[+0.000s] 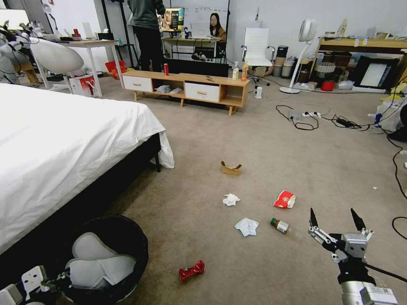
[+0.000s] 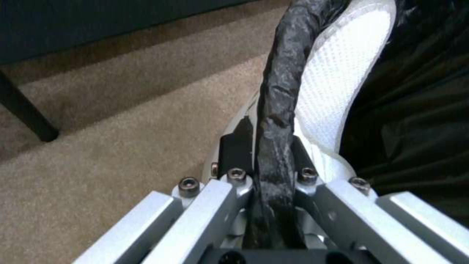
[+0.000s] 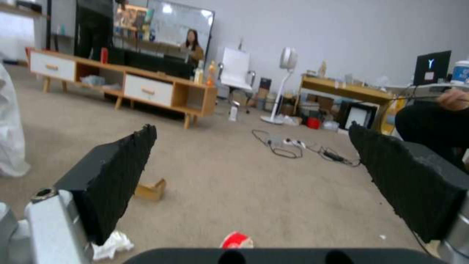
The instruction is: Pick up the trash bin and place the garbage on the floor into it.
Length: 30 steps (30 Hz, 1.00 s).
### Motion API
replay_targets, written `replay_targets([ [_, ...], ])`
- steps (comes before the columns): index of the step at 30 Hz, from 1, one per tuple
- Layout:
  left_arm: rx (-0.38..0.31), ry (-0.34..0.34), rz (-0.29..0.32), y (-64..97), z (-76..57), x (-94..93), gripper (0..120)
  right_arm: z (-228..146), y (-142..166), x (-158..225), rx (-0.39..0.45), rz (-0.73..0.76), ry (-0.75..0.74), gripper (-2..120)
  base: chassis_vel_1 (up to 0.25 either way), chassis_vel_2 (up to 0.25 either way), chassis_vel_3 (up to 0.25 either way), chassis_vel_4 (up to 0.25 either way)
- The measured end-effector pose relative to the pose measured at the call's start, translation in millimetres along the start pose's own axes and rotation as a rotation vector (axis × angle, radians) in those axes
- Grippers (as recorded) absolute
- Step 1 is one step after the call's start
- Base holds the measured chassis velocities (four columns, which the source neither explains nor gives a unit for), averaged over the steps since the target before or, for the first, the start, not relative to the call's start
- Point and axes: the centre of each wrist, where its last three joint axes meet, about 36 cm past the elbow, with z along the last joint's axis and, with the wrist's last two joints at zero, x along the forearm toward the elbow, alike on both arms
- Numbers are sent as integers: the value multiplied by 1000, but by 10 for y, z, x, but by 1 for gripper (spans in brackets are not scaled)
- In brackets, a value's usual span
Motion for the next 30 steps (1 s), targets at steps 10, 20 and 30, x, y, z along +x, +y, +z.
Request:
replay_targets([
  [10, -12, 10, 17, -52, 40, 56, 3, -351, 32, -163, -175, -142, 297, 100, 0, 0, 0, 0],
  [20, -11, 16, 12, -79, 91, 155, 3, -515, -34, -656, -161, -397, 521, 100, 0, 0, 0, 0],
  [30, -27, 10, -25, -68, 129, 245, 3, -117, 138, -1030, -51, -572, 751, 100, 0, 0, 0, 0],
])
